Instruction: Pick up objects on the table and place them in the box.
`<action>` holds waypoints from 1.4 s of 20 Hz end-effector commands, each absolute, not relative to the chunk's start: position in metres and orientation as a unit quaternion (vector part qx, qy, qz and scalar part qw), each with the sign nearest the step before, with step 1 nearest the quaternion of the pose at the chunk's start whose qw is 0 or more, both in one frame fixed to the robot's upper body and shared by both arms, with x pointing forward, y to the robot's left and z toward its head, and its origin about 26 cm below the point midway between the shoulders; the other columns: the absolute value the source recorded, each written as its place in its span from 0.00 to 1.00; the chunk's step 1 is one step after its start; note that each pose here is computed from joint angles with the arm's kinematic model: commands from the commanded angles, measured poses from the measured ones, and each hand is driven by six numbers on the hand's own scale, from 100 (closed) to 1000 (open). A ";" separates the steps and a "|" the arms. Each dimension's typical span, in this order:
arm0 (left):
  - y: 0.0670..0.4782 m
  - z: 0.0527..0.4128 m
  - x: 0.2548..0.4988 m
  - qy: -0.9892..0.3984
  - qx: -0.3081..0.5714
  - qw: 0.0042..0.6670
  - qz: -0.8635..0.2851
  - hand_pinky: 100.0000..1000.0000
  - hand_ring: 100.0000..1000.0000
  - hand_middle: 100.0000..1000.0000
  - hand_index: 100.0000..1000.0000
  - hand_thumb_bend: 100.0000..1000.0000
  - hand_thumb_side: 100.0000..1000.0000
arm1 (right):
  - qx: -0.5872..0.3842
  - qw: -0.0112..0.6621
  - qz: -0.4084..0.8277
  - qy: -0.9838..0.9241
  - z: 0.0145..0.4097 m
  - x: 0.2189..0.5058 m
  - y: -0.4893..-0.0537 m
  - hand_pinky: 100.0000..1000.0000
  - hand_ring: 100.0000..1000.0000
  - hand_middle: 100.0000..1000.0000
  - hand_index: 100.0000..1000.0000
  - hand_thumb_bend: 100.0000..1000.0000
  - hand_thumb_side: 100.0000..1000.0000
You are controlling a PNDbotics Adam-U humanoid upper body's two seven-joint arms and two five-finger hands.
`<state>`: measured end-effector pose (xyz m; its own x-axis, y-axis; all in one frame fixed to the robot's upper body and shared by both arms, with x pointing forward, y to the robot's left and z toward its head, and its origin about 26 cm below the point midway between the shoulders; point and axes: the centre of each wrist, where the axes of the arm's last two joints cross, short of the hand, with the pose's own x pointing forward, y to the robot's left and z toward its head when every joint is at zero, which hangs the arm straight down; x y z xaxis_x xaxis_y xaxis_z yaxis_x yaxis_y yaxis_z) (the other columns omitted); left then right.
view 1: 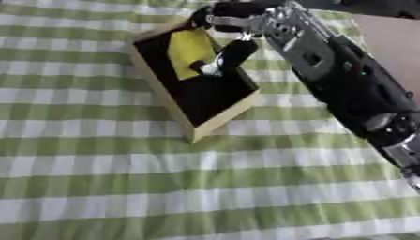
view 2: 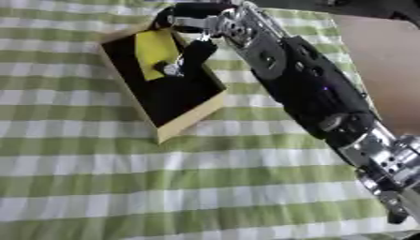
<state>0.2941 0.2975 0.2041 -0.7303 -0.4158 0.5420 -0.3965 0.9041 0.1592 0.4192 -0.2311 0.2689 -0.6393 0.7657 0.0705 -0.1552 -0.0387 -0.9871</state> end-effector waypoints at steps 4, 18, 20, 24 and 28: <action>0.298 0.212 0.292 -0.934 0.217 0.282 -0.020 0.60 0.68 0.59 0.75 0.79 1.00 | -0.285 0.316 0.675 -0.603 0.290 0.413 -0.232 0.90 0.88 0.84 0.89 0.18 0.42; 0.298 0.212 0.293 -0.934 0.217 0.282 -0.024 0.60 0.68 0.59 0.75 0.79 1.00 | -0.292 0.288 0.657 -0.632 0.320 0.390 -0.235 0.91 0.90 0.86 0.92 0.28 0.65; 0.298 0.212 0.293 -0.935 0.216 0.282 -0.024 0.60 0.68 0.59 0.75 0.79 1.00 | -0.287 0.292 0.669 -0.621 0.316 0.392 -0.233 0.92 0.91 0.87 0.92 0.28 0.60; 0.297 0.213 0.293 -0.935 0.213 0.281 -0.024 0.60 0.68 0.59 0.75 0.79 1.00 | -0.274 0.300 0.690 -0.599 0.306 0.397 -0.231 0.92 0.90 0.86 0.92 0.22 0.40; 0.297 0.213 0.293 -0.935 0.215 0.281 -0.023 0.60 0.68 0.59 0.75 0.79 1.00 | -0.273 0.299 0.671 -0.621 0.310 0.395 -0.232 0.91 0.88 0.84 0.91 0.18 0.46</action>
<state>0.2947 0.2967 0.2054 -0.7356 -0.4095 0.5397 -0.3886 0.9076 0.1590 0.3990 -0.2277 0.2975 -0.6747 0.7379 0.0195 -0.1001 -0.0653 -0.9928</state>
